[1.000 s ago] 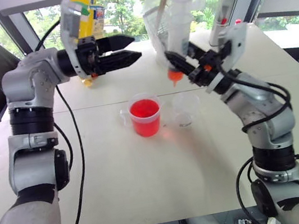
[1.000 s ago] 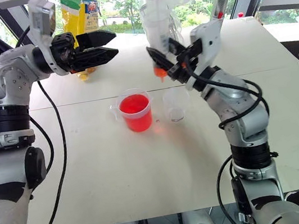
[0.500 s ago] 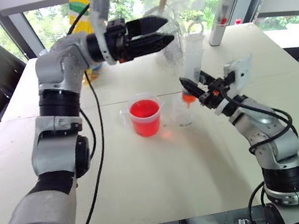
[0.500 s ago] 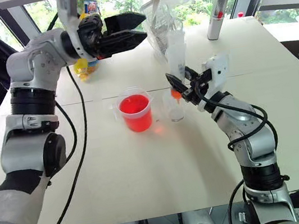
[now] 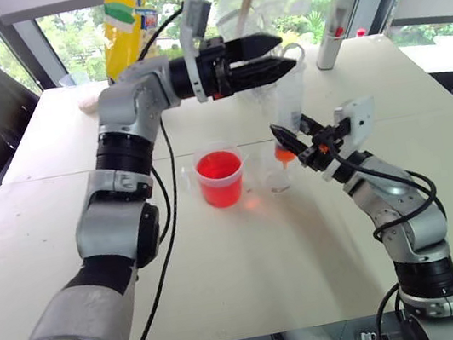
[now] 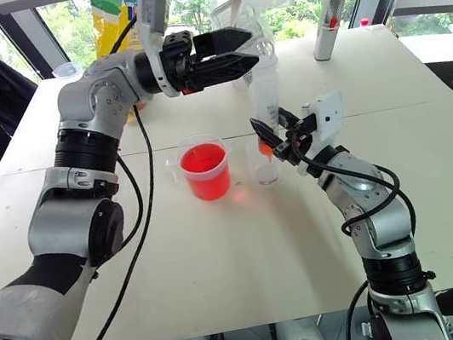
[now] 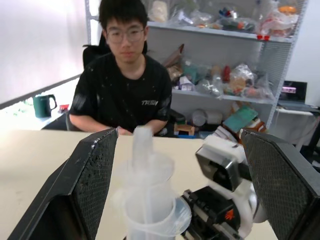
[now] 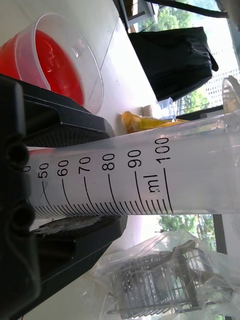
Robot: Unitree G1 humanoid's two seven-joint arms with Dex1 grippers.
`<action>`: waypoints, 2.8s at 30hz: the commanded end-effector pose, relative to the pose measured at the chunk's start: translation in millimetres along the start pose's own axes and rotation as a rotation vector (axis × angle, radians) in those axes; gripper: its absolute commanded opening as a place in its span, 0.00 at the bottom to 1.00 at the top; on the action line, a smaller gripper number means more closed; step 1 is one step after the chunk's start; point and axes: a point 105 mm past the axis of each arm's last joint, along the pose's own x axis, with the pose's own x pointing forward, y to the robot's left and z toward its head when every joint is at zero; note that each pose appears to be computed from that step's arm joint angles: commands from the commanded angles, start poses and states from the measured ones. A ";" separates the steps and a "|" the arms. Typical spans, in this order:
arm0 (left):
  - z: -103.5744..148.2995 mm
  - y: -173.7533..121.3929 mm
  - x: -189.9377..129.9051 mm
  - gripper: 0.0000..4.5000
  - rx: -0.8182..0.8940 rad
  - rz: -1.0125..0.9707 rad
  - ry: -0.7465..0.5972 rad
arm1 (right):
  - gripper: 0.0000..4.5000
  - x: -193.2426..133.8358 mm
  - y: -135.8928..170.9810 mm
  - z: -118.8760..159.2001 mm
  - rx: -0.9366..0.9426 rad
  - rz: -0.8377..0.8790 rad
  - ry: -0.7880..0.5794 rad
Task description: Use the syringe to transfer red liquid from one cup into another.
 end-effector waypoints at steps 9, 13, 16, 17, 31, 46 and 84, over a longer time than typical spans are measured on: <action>12.1 -3.7 19.2 0.70 0.048 -0.033 -0.014 | 0.33 0.6 3.1 12.7 -0.029 0.010 -0.051; 6.9 -1.3 21.5 0.27 0.043 -0.025 -0.002 | 0.33 0.2 4.3 11.5 -0.030 0.011 -0.046; 3.9 -0.4 23.3 0.02 0.045 -0.021 0.010 | 0.33 0.1 5.1 11.3 -0.030 0.013 -0.046; 3.3 -0.2 23.8 0.02 0.045 -0.020 0.012 | 0.33 0.0 5.4 11.3 -0.030 0.014 -0.046; -18.6 -4.0 24.5 0.02 0.049 -0.055 0.085 | 0.33 0.1 -0.3 30.1 -0.065 0.008 -0.086; -45.2 -3.4 18.8 0.02 0.023 -0.032 0.129 | 0.33 1.6 3.2 56.3 -0.086 0.034 -0.133; -19.4 2.7 5.8 0.38 0.010 0.018 0.042 | 0.33 0.4 6.2 52.7 -0.046 0.055 -0.109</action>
